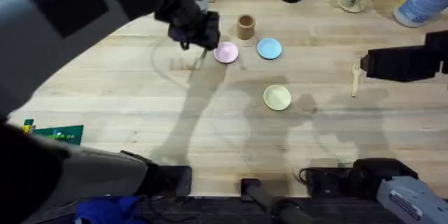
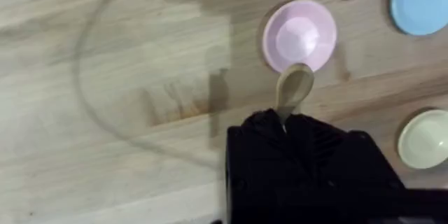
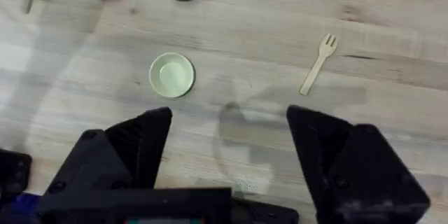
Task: Pick up a utensil and set it on the pink plate, then put the other utensil in the container.
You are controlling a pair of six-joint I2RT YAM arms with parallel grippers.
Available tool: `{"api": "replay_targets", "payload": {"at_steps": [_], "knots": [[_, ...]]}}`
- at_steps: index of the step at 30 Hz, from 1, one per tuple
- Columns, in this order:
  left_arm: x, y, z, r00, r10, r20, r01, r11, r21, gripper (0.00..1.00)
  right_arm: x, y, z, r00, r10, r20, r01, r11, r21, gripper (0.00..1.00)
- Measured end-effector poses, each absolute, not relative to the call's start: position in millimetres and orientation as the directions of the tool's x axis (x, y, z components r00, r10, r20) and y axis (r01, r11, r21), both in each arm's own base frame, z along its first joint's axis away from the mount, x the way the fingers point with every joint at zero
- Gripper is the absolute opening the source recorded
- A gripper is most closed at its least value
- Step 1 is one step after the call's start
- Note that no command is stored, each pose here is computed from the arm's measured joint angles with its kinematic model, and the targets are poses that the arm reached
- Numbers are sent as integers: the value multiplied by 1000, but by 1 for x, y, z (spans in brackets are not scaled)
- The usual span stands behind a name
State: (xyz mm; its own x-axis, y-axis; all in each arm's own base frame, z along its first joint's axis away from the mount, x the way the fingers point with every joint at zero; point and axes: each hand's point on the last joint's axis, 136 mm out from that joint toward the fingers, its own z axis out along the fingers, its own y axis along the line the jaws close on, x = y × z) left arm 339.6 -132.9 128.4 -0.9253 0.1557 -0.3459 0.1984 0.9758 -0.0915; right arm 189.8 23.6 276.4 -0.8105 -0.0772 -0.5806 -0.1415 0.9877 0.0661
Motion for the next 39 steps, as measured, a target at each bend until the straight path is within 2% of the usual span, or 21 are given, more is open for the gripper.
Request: {"api": "replay_targets", "payload": {"at_steps": [3, 10, 16, 25, 39], "knots": [[350, -146, 127, -926, 177, -333, 218, 972, -89, 40, 190, 24, 276, -811, -77, -581, -141, 988, 66, 998], [379, -168, 99, -938, 208, -277, 239, 968, -81, 40, 190, 24, 276, -811, -77, -581, -141, 988, 66, 997], [398, -177, 86, -937, 207, -281, 239, 967, -83, 40, 190, 24, 276, -811, -77, -581, -141, 988, 66, 998], [402, -183, 62, -946, 211, -247, 241, 965, -100, 41, 190, 24, 276, -811, -77, -580, -141, 988, 66, 997], [400, -183, 56, -949, 213, -232, 241, 965, -101, 231, 190, 24, 276, -811, -77, -580, -141, 988, 66, 998]]}}
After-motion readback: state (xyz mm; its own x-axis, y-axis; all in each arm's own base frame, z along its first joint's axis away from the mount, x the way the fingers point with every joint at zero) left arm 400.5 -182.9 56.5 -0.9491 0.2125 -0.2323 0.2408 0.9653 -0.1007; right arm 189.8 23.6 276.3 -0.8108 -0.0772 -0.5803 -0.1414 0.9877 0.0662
